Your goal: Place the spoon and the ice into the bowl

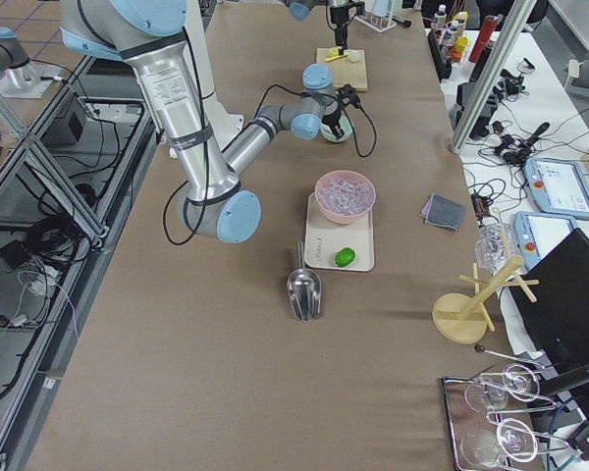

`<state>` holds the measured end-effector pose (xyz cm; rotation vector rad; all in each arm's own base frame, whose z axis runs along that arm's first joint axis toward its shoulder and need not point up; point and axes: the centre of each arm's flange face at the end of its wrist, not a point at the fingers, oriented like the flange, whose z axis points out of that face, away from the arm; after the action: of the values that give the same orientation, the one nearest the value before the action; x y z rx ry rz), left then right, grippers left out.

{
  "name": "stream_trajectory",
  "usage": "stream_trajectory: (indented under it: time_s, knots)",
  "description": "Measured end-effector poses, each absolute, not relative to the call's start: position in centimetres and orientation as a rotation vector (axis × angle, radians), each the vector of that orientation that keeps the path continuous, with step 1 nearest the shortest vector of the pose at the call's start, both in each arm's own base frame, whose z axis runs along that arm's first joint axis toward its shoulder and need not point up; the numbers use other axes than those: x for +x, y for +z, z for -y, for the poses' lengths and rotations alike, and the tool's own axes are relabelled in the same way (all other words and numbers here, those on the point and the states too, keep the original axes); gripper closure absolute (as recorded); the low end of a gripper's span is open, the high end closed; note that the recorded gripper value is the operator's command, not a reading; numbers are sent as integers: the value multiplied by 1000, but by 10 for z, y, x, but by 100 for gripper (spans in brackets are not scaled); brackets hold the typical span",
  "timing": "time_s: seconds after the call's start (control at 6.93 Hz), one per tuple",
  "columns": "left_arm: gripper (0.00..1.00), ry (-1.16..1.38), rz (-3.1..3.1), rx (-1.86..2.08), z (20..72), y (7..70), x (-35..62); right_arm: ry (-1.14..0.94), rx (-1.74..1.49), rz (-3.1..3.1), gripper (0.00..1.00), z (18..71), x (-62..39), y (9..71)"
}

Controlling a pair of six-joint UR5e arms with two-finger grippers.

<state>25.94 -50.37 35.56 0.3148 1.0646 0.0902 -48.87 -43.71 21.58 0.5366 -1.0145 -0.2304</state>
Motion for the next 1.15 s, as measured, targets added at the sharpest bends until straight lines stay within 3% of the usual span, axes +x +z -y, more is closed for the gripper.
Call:
stream_trajectory:
  time_s: [0.29,0.43,0.58,1.15]
  knots:
    - [2,100,-1054,312,508,366,253,-152,546,1010,100,410,-545,179]
    - [2,100,-1052,310,509,368,253,-137,549,1003,45,408,-554,174]
    - [2,99,-1051,308,509,369,253,-118,551,997,0,409,-557,173]
    - [2,94,-1043,295,507,377,252,-49,537,1004,0,421,-541,177]
